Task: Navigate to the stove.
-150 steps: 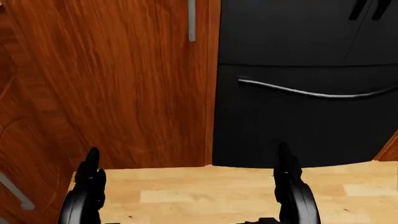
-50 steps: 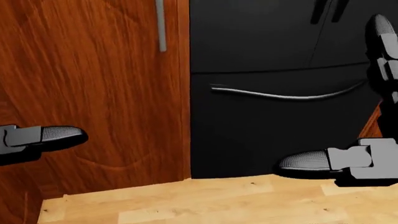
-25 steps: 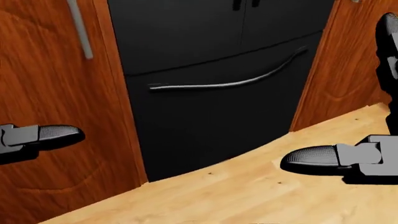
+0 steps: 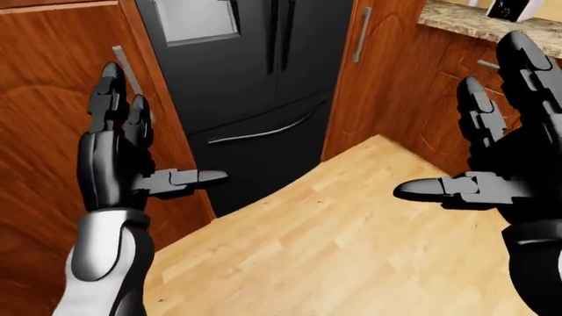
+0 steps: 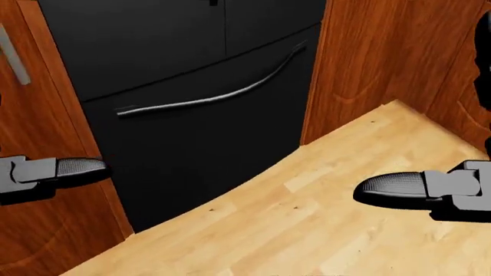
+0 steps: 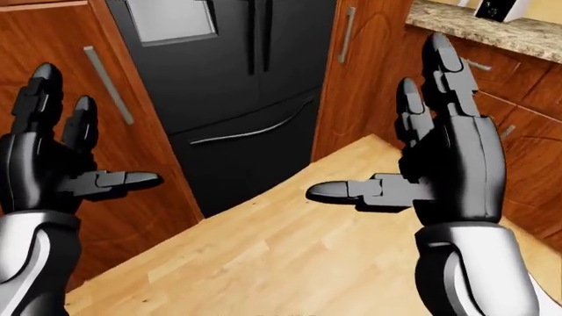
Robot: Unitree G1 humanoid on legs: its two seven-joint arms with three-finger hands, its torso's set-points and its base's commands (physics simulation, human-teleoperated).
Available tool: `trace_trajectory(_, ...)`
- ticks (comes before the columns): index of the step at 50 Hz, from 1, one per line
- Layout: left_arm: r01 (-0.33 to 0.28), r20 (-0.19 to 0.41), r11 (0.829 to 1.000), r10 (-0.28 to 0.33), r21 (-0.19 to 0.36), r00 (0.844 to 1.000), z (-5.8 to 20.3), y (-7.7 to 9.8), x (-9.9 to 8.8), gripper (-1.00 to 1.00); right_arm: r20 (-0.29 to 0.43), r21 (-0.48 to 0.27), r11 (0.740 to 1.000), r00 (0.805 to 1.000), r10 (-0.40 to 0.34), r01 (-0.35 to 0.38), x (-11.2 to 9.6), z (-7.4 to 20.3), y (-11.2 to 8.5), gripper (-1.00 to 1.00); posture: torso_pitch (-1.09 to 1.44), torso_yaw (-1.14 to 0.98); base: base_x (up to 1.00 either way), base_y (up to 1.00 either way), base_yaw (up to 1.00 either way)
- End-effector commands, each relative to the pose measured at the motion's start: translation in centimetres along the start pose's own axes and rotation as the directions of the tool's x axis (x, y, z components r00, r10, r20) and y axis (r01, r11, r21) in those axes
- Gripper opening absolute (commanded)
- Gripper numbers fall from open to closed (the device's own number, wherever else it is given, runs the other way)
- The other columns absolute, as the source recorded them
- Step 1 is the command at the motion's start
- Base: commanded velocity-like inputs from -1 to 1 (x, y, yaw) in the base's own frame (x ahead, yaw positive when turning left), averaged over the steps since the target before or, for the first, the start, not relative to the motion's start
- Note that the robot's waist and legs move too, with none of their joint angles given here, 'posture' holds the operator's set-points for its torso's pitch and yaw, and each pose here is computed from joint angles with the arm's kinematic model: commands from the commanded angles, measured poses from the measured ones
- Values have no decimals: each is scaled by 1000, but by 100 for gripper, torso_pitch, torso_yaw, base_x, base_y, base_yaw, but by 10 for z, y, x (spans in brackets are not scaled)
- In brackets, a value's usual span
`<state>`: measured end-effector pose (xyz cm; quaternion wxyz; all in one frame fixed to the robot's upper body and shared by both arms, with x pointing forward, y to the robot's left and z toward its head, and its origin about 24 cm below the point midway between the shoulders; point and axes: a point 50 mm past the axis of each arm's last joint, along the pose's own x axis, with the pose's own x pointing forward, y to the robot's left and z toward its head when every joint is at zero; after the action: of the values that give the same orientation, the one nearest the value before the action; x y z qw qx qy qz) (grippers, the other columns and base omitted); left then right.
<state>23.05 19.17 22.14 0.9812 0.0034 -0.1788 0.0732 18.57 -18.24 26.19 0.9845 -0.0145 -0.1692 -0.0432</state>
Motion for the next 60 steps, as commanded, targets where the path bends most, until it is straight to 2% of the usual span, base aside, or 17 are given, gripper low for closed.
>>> trace_trajectory(1, -1, 66, 1000, 2, -2, 998, 11, 0, -1, 100, 60, -1, 1000, 998, -9, 9, -1, 9, -2, 100, 0, 0, 0, 0, -7)
trace_trajectory(60, 6, 67, 1000, -6, 1, 998, 11, -2, 0, 100, 58, -1, 1000, 998, -21, 21, -1, 7, -3, 100, 0, 0, 0, 0, -29)
